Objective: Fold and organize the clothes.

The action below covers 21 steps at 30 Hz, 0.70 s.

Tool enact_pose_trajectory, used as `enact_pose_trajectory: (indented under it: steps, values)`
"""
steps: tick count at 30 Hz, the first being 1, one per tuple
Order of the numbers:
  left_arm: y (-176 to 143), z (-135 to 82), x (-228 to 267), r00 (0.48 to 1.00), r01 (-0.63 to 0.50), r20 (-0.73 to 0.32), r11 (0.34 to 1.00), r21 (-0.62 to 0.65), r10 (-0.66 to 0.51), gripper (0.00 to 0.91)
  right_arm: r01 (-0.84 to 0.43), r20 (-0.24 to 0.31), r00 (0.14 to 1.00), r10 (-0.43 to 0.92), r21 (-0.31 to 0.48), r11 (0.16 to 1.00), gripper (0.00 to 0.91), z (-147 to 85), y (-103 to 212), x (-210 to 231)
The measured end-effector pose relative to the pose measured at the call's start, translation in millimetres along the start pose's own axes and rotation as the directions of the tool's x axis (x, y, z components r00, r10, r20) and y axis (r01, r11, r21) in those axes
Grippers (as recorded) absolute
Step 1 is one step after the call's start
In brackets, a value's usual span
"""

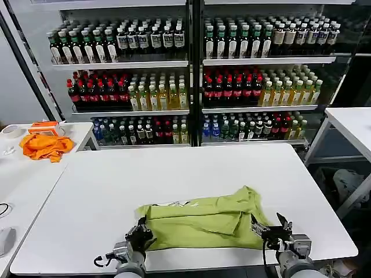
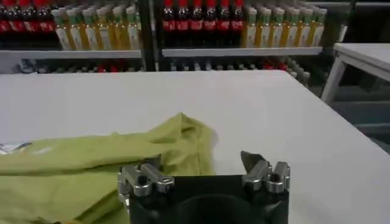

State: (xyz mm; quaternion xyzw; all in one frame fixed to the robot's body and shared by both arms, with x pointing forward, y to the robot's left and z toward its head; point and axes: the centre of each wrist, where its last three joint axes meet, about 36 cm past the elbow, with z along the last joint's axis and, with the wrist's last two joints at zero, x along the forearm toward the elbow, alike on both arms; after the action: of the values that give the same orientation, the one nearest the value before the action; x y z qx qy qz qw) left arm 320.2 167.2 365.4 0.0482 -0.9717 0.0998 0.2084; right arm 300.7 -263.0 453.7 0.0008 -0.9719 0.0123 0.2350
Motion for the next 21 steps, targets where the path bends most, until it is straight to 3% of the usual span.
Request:
enact_pose_trajectory:
  steps: [8, 13, 17, 21]
  values:
    - [36.3, -25.7, 5.9, 0.999, 0.034, 0.038, 0.999, 0.022, -0.035, 0.020, -0.003, 0.012, 1.000, 0.003, 0.002, 1.000, 0.907, -4.6, -3.4, 2.5]
    - [82.8, -48.2, 6.5, 0.994, 0.093, 0.058, 0.995, 0.023, -0.095, 0.020, -0.001, 0.017, 1.000, 0.001, 0.004, 1.000, 0.907, -6.3, -3.6, 3.8]
    - [121.6, -77.3, 7.7, 0.985, 0.142, 0.092, 0.989, 0.026, -0.144, 0.020, 0.000, 0.018, 1.000, 0.000, 0.005, 1.000, 0.907, -6.8, -3.2, 5.2]
    - [139.4, -104.8, 13.6, 0.984, 0.130, 0.116, 0.989, 0.075, -0.138, 0.020, -0.004, 0.019, 1.000, 0.004, 0.009, 1.000, 0.907, -7.0, -4.2, 7.1]
